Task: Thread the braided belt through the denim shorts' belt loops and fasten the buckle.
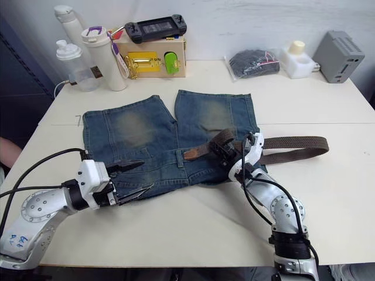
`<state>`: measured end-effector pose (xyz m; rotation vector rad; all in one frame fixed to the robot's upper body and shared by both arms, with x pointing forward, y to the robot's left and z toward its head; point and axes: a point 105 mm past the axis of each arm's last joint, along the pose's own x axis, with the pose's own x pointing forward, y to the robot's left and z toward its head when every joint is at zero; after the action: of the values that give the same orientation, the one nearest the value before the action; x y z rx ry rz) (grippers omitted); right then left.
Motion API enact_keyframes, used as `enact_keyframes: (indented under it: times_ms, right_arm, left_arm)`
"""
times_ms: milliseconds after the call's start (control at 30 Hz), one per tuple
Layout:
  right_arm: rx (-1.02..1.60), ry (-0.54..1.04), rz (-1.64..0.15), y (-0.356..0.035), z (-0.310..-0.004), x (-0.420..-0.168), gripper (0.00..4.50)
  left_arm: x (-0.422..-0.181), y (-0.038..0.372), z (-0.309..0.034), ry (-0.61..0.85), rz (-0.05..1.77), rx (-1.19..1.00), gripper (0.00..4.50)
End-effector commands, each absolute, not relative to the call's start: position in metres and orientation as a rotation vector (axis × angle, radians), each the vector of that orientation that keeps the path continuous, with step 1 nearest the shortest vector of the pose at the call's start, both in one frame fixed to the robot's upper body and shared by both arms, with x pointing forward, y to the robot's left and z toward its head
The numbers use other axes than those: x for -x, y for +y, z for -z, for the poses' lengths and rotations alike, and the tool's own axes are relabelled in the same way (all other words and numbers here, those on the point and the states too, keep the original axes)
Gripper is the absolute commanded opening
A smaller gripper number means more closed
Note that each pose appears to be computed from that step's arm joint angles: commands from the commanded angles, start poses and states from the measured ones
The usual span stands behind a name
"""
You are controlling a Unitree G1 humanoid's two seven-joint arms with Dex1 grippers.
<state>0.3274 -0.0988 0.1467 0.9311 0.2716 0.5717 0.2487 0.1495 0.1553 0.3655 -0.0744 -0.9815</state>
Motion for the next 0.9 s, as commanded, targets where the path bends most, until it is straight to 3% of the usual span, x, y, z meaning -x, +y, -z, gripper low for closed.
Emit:
enact_keyframes:
  times_ms: [33,333,600,900]
  right_arm:
    - [-0.912,0.29,-0.676,-0.079,-0.151,-0.313,0.0]
    - [-0.844,0.395,-0.786,-0.044,-0.14,-0.306,0.0]
    - [-0.727,0.443,-0.877,-0.006,-0.142,-0.306,0.0]
    - [-0.733,0.451,-0.875,-0.005,-0.139,-0.306,0.0]
  left_arm:
    - [-0.248,0.147,-0.168,-0.129,0.982,-0.402,3.62]
    - [-0.251,0.142,-0.166,-0.148,1.008,-0.46,3.62]
    - [-0.266,0.148,-0.155,-0.25,0.974,-0.832,3.62]
    - [-0.273,0.156,-0.136,-0.359,0.963,-1.178,3.62]
